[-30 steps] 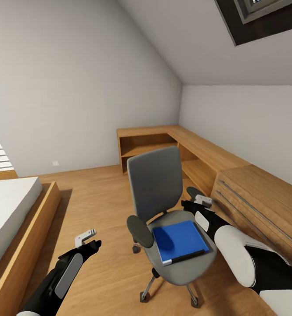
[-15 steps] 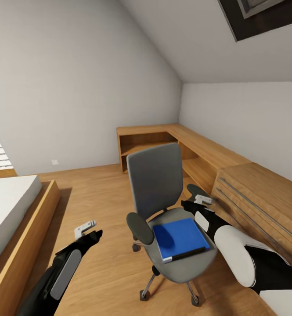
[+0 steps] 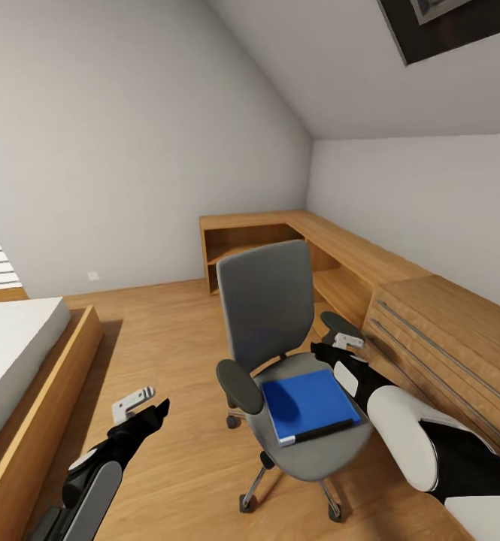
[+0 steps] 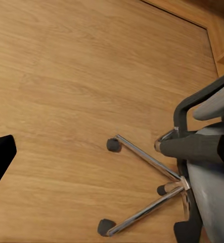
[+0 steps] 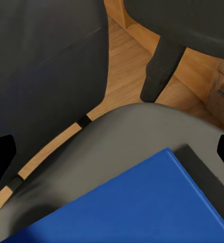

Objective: In the bedroom, organize the workspace by keeping the computer under the desk, ensuring the monitor is on the desk, placing the keyboard on the desk next to the monitor, placing the mouse on the desk next to the keyboard, moving the folder from the swivel chair onto the desk next to the mouse, stacking the notebook on top of the folder with the pen on top of the notebook, and positioning the swivel chair next to the desk.

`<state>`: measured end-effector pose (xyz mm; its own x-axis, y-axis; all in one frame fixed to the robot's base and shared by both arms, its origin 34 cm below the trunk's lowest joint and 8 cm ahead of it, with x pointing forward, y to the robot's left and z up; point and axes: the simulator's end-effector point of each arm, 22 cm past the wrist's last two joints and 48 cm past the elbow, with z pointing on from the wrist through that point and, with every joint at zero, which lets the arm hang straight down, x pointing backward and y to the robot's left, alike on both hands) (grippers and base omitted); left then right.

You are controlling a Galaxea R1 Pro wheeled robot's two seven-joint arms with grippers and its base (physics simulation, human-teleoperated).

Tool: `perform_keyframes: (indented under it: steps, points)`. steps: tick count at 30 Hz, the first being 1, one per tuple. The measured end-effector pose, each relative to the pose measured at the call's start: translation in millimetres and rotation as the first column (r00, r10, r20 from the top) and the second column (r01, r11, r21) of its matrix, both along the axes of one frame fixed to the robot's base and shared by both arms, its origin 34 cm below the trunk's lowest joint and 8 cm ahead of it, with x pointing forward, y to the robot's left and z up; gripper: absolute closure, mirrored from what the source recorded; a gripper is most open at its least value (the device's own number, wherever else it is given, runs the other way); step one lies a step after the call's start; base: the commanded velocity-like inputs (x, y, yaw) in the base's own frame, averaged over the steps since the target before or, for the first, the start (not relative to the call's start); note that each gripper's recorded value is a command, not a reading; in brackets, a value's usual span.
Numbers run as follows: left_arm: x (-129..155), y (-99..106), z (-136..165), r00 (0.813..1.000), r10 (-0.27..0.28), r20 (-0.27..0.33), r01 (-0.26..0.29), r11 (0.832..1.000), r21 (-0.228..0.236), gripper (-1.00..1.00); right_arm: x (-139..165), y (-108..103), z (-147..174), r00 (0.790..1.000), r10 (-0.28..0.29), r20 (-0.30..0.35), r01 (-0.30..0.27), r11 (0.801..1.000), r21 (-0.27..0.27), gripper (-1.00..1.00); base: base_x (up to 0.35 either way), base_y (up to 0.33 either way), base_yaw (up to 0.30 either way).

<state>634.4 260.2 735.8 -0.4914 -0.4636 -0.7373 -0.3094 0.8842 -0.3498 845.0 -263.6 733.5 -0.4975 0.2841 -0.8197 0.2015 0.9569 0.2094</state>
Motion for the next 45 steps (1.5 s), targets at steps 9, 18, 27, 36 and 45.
perform_keyframes:
  steps: [9,18,27,36,45]
  points:
    - [-2.1,0.3,-14.8,1.0,0.002,-0.001,-0.002,1.0,-0.001,-1.0,-1.8,0.9,-15.3,1.0,-0.001,-0.002,0.001,1.0,0.004,-1.0,0.0,0.0,0.0]
    - [-4.2,0.1,-32.3,1.0,0.002,-0.002,-0.002,1.0,-0.002,-1.0,-2.9,1.1,-30.8,1.0,-0.006,0.001,0.006,1.0,0.01,-1.0,0.0,0.0,0.0]
    - [-7.6,0.3,-53.3,1.0,0.003,-0.01,-0.003,1.0,-0.003,-1.0,-5.5,1.4,-48.8,1.0,-0.006,0.0,0.006,1.0,0.012,-1.0,0.0,0.0,0.0]
    - [-13.8,3.6,-76.5,0.999,0.009,-0.047,-0.008,1.0,0.005,-1.0,-7.1,0.7,-55.8,1.0,-0.006,-0.001,0.006,1.0,0.01,-1.0,0.003,0.0,0.0]
    - [-16.0,6.0,-83.1,0.998,0.014,-0.06,-0.013,1.0,0.011,-1.0,-8.4,0.7,-57.4,1.0,-0.004,-0.009,0.004,1.0,0.003,-1.0,0.192,0.0,0.0]
